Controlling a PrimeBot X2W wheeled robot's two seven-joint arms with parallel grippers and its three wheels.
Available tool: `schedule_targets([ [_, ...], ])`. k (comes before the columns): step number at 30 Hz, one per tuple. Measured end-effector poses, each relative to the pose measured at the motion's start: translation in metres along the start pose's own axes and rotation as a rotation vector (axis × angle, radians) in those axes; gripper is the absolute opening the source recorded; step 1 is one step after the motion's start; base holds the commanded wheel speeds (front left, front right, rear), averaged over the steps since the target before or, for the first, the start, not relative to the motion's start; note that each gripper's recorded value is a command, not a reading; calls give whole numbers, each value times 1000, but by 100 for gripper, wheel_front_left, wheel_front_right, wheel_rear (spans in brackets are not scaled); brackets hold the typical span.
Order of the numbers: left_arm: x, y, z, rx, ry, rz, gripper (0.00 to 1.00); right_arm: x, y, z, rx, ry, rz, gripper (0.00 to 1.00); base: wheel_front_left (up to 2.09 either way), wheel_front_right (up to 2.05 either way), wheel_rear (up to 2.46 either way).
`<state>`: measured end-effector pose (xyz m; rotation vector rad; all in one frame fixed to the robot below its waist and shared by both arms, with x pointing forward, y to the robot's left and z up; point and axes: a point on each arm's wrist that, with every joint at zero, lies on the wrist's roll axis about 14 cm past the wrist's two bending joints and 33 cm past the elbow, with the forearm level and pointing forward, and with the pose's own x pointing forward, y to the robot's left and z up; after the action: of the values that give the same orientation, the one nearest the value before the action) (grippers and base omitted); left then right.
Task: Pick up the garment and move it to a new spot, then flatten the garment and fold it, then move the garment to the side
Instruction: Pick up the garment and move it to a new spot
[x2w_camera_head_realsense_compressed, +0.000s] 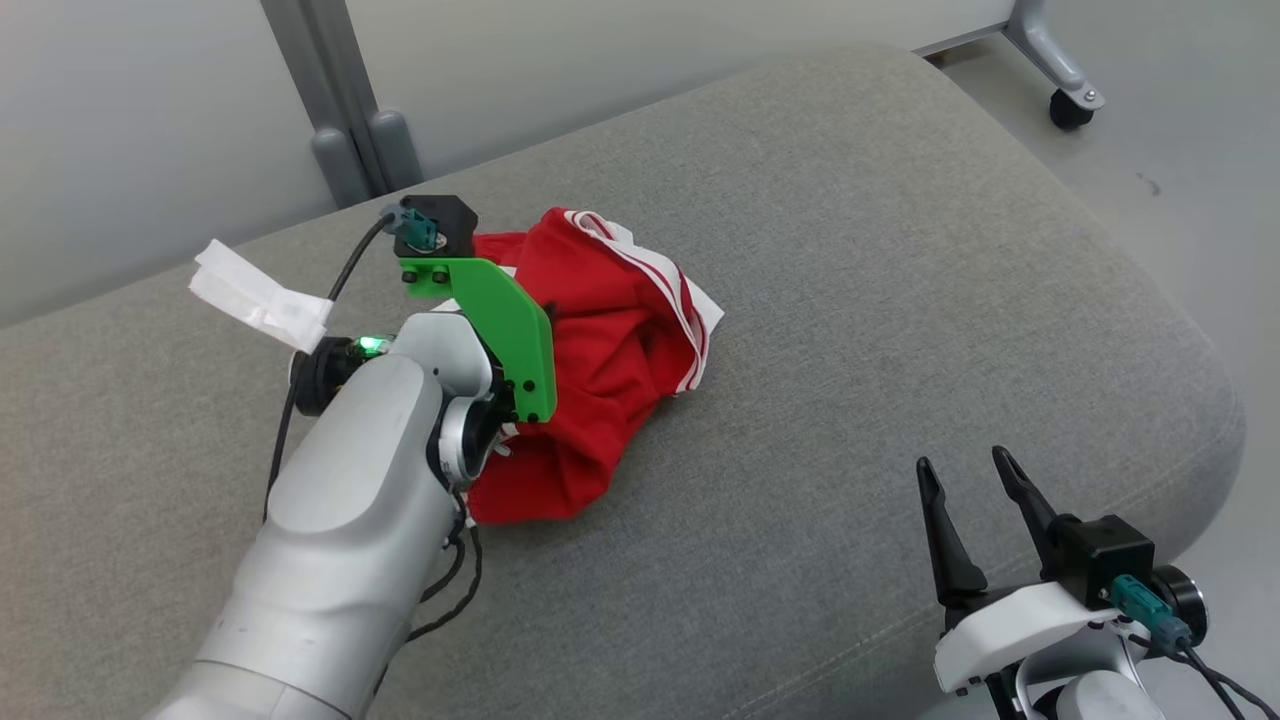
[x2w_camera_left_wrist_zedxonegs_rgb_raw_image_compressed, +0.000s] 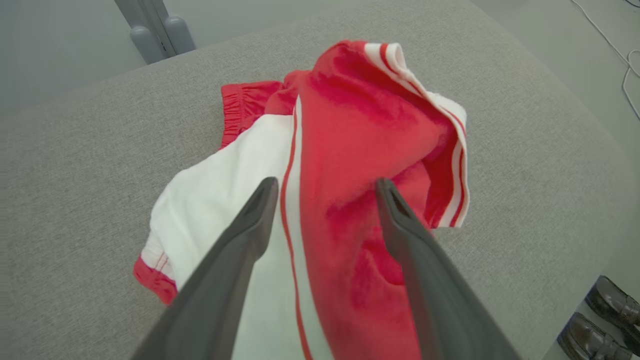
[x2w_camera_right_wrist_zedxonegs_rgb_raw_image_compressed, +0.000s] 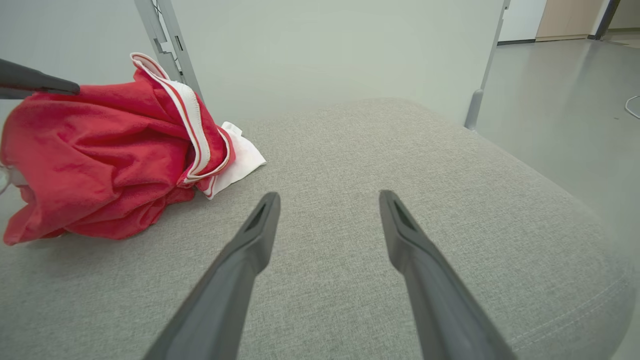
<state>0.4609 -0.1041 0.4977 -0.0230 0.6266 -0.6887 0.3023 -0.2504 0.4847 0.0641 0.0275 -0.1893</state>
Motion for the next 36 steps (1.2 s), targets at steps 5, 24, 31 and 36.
schedule_targets([
  [5,4,3,-7,19,19,-10,0,2,-1,-1,0,4,-2,100,0,0,0],
  [24,-89,3,165,107,-541,-81,0,28,50,2,7,-5,159,100,0,0,0],
  [31,-173,84,207,134,-680,137,0,37,95,2,24,-3,294,100,0,0,0],
  [36,-234,144,213,143,-736,324,0,41,125,1,32,-2,382,100,0,0,0],
])
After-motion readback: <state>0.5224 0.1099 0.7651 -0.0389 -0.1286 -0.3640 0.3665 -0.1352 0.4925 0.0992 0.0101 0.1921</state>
